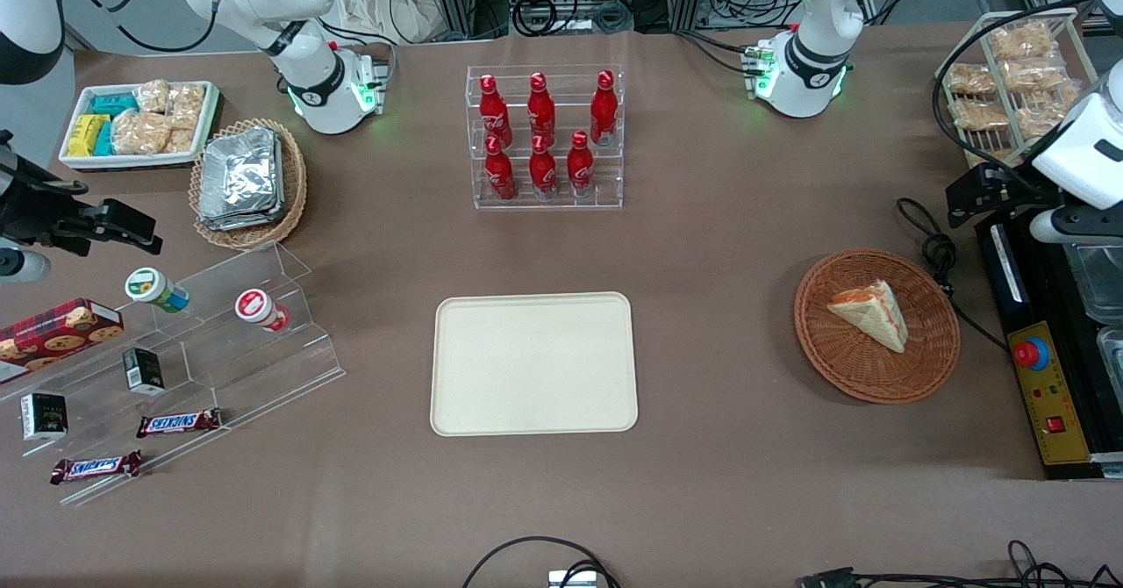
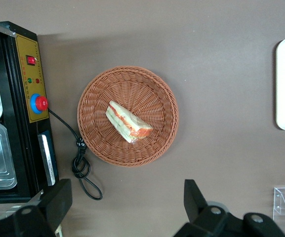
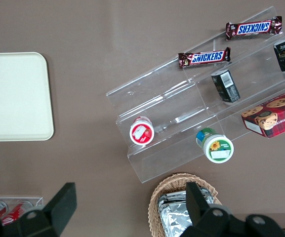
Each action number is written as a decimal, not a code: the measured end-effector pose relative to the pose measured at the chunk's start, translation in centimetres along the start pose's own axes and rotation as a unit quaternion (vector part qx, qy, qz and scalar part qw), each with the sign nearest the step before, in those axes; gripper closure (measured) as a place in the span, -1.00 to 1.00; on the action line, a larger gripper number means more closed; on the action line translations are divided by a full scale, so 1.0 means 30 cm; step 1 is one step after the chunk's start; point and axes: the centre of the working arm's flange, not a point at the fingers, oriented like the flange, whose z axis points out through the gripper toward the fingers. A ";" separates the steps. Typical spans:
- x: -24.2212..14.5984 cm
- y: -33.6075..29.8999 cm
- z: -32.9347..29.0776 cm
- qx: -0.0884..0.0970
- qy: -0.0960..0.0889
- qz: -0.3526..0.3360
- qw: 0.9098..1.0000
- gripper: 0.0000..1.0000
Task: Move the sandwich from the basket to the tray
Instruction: 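Move the left gripper from rest toward the wicker basket, then lower the open left gripper over the wrapped sandwich in the basket, then close the left gripper on the sandwich's wrapped edge, then lift the sandwich and carry it with the left gripper over the tray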
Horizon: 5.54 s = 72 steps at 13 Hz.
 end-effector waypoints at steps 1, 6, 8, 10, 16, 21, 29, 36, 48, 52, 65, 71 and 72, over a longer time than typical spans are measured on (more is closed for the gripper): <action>0.000 0.000 0.000 -0.001 0.000 -0.007 1.000 -1.00; 0.022 0.001 0.045 -0.002 -0.012 -0.071 0.997 -1.00; 0.044 0.000 0.101 -0.001 -0.027 -0.097 0.995 -1.00; 0.061 -0.016 0.177 0.001 -0.041 -0.114 0.993 -1.00; 0.072 -0.078 0.456 0.003 -0.036 -0.219 0.975 -1.00; 0.033 -0.116 0.692 -0.003 -0.006 -0.294 0.956 -1.00; -0.075 -0.085 0.981 -0.019 0.028 -0.402 0.915 -1.00; -0.125 -0.070 1.172 -0.032 0.047 -0.427 0.902 -1.00; -0.150 -0.078 1.302 -0.038 0.057 -0.436 0.897 -0.22; -0.149 -0.075 1.299 -0.039 0.059 -0.429 0.901 0.50; -0.126 -0.035 1.096 -0.010 0.081 -0.031 0.996 0.59; 0.016 0.108 0.856 -0.010 0.060 0.064 0.996 0.66; 0.046 0.127 0.782 -0.012 0.055 0.067 0.996 0.66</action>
